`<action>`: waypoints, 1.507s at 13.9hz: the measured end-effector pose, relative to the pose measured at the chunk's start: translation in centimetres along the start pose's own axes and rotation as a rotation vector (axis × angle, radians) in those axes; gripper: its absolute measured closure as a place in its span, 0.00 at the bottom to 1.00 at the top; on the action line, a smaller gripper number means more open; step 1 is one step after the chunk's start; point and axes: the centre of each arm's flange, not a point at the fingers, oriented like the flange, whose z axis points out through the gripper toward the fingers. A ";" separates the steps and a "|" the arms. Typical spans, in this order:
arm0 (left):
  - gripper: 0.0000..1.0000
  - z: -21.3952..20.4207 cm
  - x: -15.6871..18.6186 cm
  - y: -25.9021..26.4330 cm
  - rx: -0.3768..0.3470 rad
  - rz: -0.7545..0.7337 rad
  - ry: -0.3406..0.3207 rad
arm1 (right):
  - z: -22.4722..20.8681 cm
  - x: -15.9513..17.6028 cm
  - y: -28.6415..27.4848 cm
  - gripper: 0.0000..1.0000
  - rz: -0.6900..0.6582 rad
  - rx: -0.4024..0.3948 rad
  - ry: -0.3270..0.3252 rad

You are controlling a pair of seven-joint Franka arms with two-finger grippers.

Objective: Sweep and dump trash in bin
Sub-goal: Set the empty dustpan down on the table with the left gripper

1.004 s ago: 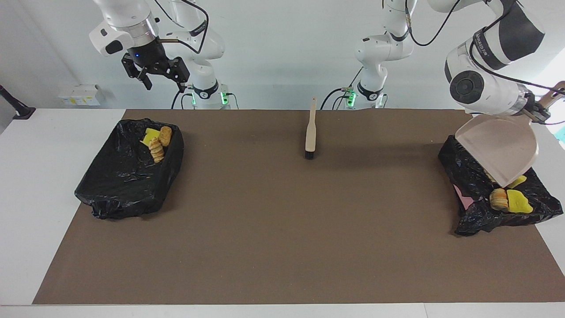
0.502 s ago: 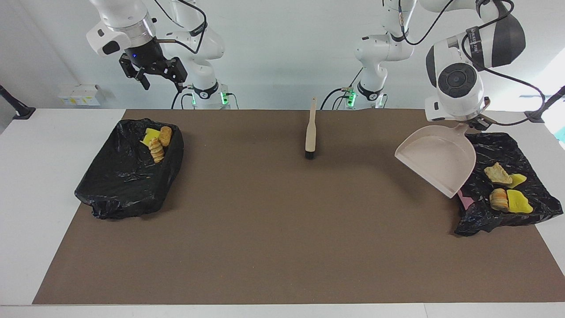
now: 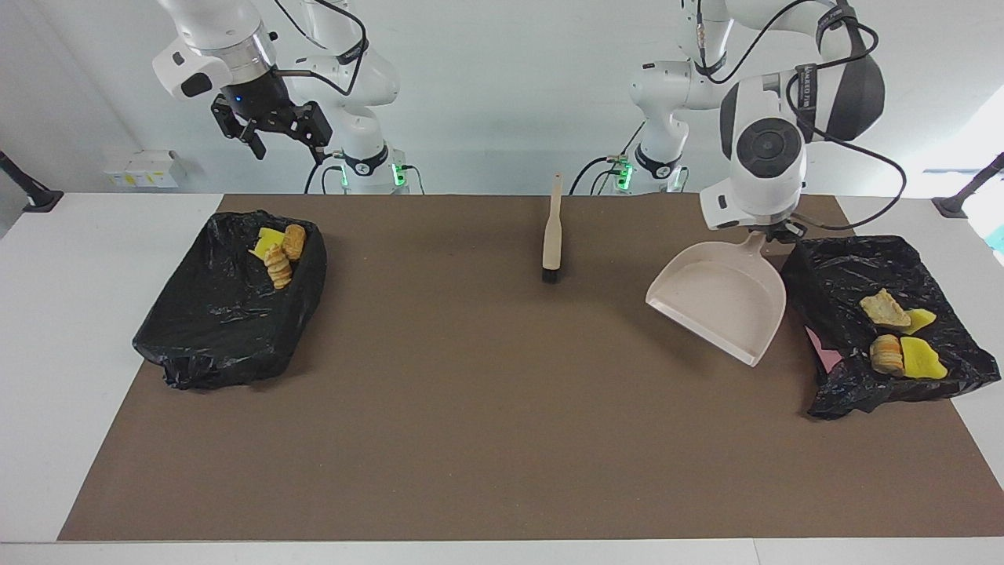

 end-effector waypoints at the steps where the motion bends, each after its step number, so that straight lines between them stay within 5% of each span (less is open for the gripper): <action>1: 0.69 -0.1 1.0 1.4 -0.025 -0.036 0.030 | 0.0 0.0 0.2 0.00 0.003 -0.001 -0.005; 9: 0.69 0.9 8.7 12.7 -0.174 -0.305 0.208 | 0.1 0.0 0.5 0.00 0.010 0.000 -0.008; 15: 0.69 3.9 13.6 17.5 -0.247 -0.422 0.216 | 0.1 -0.1 0.8 0.00 0.015 0.000 -0.014; 21: 0.02 1.0 13.9 13.8 -0.261 -0.470 0.272 | 0.2 -0.4 1.4 0.00 0.025 -0.004 -0.043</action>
